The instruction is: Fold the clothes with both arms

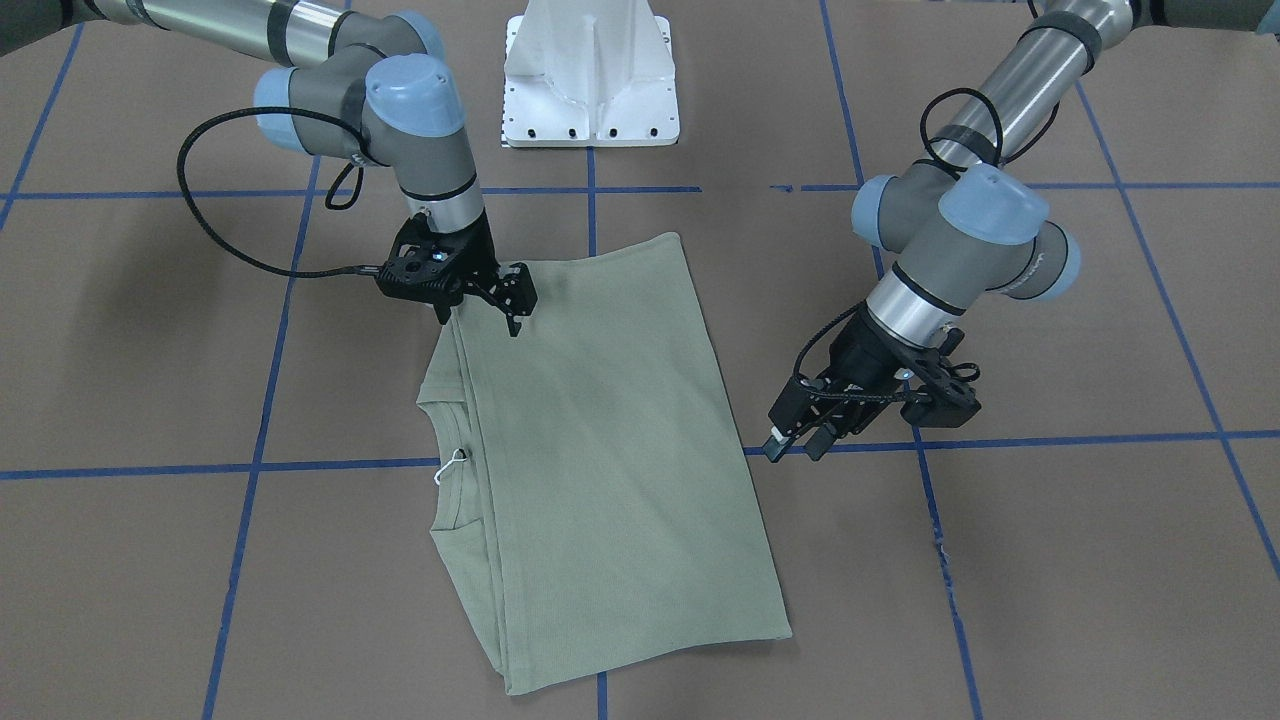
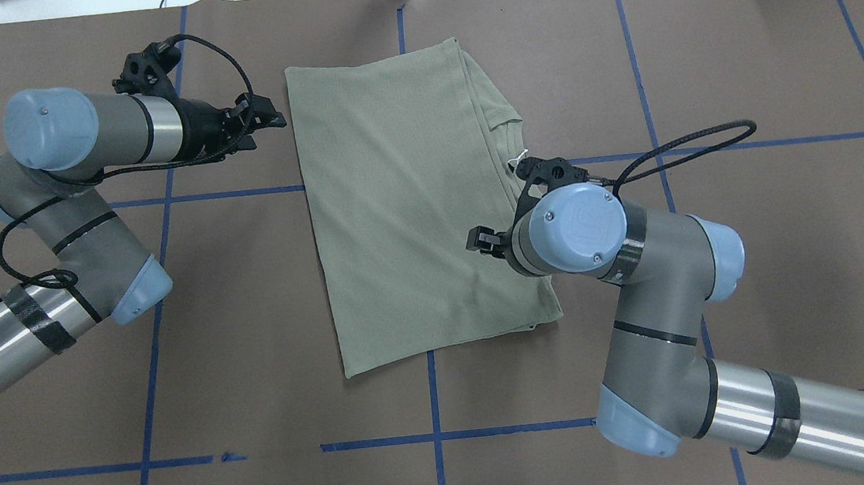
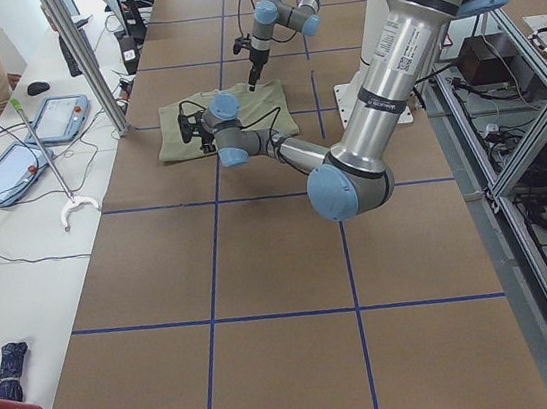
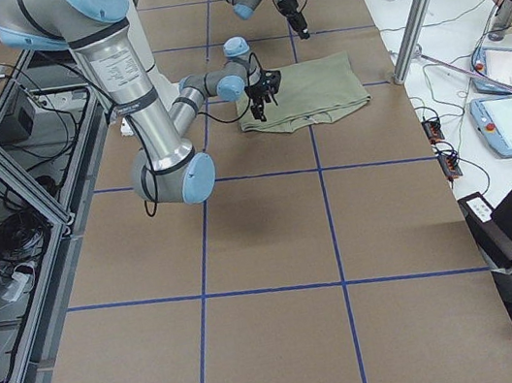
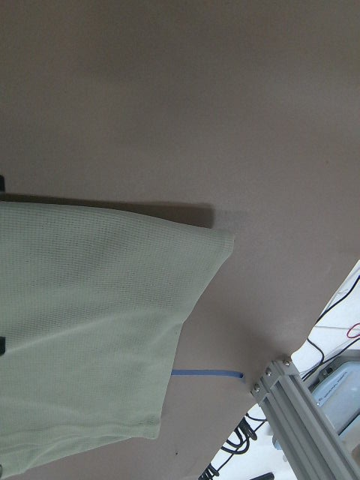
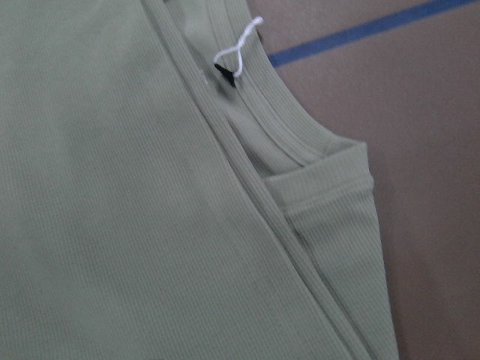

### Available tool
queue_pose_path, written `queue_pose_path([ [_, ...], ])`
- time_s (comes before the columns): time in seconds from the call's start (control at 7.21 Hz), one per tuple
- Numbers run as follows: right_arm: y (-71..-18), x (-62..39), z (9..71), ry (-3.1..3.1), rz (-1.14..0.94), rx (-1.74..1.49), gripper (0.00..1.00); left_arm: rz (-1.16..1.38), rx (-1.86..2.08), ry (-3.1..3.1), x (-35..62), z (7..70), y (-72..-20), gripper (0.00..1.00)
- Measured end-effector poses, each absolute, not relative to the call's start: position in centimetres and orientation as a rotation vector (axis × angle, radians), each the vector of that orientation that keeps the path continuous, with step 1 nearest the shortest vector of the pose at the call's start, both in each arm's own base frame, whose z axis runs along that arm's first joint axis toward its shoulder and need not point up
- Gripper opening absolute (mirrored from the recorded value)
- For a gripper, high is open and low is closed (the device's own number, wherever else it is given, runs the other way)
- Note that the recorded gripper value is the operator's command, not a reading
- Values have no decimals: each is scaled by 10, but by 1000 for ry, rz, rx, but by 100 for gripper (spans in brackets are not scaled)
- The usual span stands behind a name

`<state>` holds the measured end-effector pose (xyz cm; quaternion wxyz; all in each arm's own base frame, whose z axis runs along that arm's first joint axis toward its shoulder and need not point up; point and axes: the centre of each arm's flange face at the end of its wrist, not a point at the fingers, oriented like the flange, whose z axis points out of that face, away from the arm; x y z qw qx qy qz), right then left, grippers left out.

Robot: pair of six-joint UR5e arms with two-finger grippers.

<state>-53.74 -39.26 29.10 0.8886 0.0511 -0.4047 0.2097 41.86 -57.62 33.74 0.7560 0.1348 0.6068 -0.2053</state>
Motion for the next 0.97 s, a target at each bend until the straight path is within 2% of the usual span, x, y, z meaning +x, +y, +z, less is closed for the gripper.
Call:
queue_pose_path([
  [0.56,-350,-539,309,-836,527,34,92,-448,295,1326,418,336,-576,71],
  [0.97,-345,-541,316,-824,522,29,72,-449,296,1326,417,335,-576,71],
])
